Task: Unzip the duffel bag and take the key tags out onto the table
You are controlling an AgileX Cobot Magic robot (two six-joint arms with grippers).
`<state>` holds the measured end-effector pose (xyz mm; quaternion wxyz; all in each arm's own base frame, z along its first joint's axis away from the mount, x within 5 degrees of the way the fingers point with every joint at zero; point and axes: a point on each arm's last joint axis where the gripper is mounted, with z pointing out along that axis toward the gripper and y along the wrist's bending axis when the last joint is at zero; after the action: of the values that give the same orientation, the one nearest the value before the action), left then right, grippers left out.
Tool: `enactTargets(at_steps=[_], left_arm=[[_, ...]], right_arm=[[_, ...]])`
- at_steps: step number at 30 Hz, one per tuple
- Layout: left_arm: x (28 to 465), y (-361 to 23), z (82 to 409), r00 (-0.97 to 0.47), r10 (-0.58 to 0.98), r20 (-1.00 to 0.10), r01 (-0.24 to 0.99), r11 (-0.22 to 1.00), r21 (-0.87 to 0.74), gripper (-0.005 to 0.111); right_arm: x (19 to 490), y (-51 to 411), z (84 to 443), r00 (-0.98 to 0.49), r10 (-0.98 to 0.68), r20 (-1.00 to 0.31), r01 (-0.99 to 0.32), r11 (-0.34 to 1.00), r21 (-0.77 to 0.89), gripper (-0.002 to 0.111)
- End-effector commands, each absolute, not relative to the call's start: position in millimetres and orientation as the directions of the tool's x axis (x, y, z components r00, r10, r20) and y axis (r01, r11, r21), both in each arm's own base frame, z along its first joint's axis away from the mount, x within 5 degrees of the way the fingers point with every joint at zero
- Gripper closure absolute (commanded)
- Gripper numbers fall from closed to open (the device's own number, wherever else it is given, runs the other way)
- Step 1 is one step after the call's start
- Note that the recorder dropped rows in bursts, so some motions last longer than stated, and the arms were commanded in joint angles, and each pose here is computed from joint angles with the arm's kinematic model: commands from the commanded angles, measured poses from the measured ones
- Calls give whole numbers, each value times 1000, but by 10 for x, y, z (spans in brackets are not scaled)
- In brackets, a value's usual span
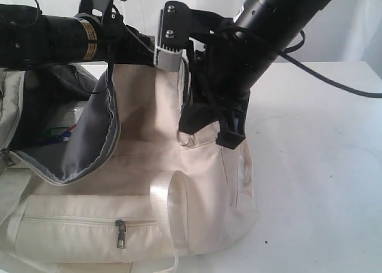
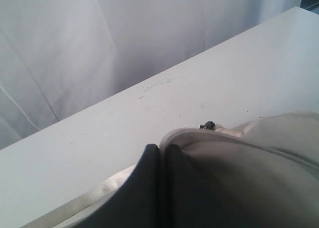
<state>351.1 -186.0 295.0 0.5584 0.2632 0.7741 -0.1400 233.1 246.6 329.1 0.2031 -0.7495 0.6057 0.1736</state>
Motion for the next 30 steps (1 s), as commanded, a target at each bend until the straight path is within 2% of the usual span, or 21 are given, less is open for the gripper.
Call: enactTargets(at_steps=[1, 4, 12, 15, 18, 20, 23, 26, 27, 28, 30], left_arm=[[3502, -1834, 3004, -233, 242, -942, 551, 831, 77, 107], [3501, -1837, 3006, -233, 239, -943, 554, 829, 74, 107], [3480, -1879, 3024, -217, 221, -951, 591, 805, 52, 107], [3457, -1892, 3059, -197, 221, -955, 611, 789, 57, 107], [3407, -1871, 3154, -160, 245, -956, 620, 779, 95, 107], [3350, -1845, 3254, -128, 265, -956, 625, 770, 130, 107], [3254, -1809, 3397, -113, 257, -960, 632, 764, 131, 107], [3057, -1838, 3538, -107, 223, -969, 722, 687, 78, 107], [3016, -1840, 3563, -101, 218, -971, 737, 672, 74, 107], [2974, -1847, 3587, -98, 211, -973, 755, 652, 66, 107], [2922, -1848, 3632, -103, 190, -976, 771, 636, 42, 107]], right_arm=[[2201, 2493, 3299, 135, -871, -472, -990, -137, -29, 108], [2194, 2497, 3296, 66, -882, -467, -997, -76, 1, 108], [2193, 2493, 3302, 71, -882, -466, -997, -78, -4, 108], [2328, 2519, 3353, 96, -861, -499, -987, -16, -162, 108], [2490, 2489, 3438, 55, -854, -517, -944, 123, -305, 104], [2589, 2437, 3491, -14, -842, -540, -902, 244, -356, 97], [2652, 2417, 3546, -60, -800, -597, -873, 333, -357, 83], [2667, 2467, 3596, -100, -719, -688, -865, 404, -297, 47], [2675, 2477, 3612, -97, -703, -704, -860, 415, -296, 39], [2684, 2479, 3621, -102, -693, -714, -854, 430, -294, 36], [2703, 2459, 3620, -93, -704, -704, -847, 427, -315, 36]])
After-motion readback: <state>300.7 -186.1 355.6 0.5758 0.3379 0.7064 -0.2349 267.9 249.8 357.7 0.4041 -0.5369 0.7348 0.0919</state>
